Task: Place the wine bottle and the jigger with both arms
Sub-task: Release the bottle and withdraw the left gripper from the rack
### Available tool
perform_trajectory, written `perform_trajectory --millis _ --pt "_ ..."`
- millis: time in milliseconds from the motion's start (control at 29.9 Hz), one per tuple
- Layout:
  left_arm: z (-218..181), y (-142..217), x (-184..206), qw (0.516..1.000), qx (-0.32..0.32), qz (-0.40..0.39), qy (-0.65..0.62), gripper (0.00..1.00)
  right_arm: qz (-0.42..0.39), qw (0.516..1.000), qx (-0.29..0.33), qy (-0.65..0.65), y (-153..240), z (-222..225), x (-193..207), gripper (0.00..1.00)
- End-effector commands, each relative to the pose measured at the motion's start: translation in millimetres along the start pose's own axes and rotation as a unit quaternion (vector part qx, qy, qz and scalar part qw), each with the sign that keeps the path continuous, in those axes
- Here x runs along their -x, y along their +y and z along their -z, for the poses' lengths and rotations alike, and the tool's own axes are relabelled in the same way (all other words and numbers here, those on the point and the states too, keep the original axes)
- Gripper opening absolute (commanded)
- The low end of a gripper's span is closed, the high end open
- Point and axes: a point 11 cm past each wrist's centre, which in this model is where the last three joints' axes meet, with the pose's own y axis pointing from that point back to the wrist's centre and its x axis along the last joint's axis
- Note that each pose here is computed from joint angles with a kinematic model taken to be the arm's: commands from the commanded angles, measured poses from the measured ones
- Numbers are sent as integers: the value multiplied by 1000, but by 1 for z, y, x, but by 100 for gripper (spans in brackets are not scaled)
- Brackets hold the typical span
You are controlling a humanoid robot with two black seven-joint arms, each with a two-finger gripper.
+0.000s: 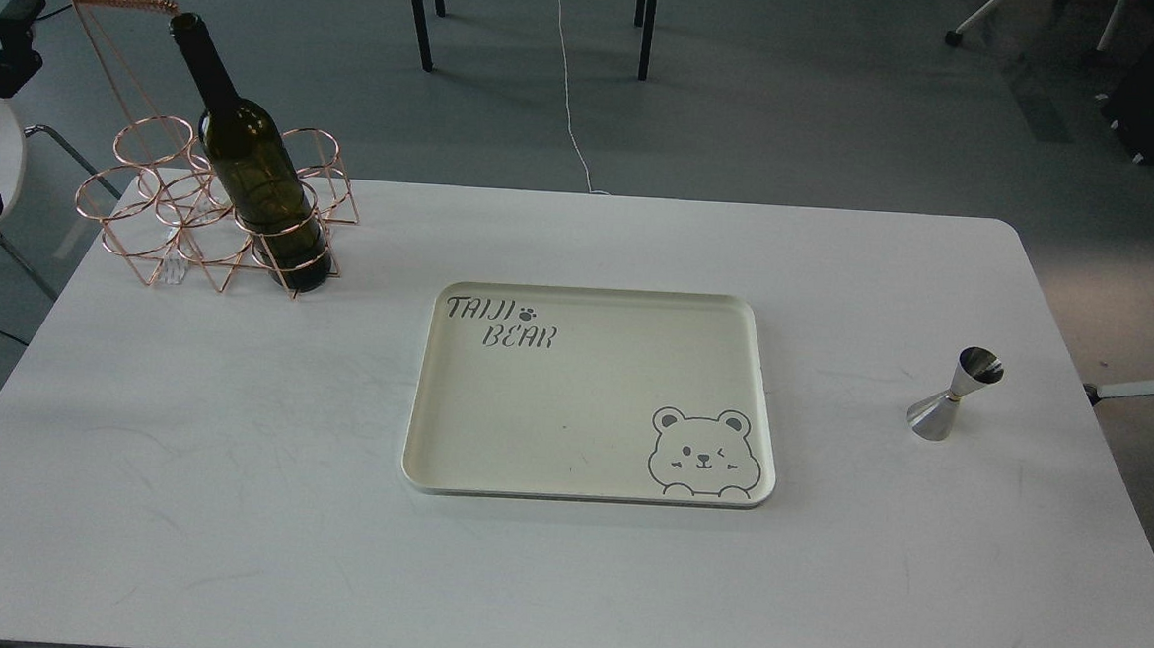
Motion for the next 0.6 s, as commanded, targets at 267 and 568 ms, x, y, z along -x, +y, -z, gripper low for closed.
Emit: perform_trajectory --millis 267,568 --pt "62 25 -37 968 32 -28 246 98 -36 986 59 -153 27 -57 -6 99" --pt "114 43 -41 935 53 -70 344 98 -54 967 75 -238 43 -93 8 99"
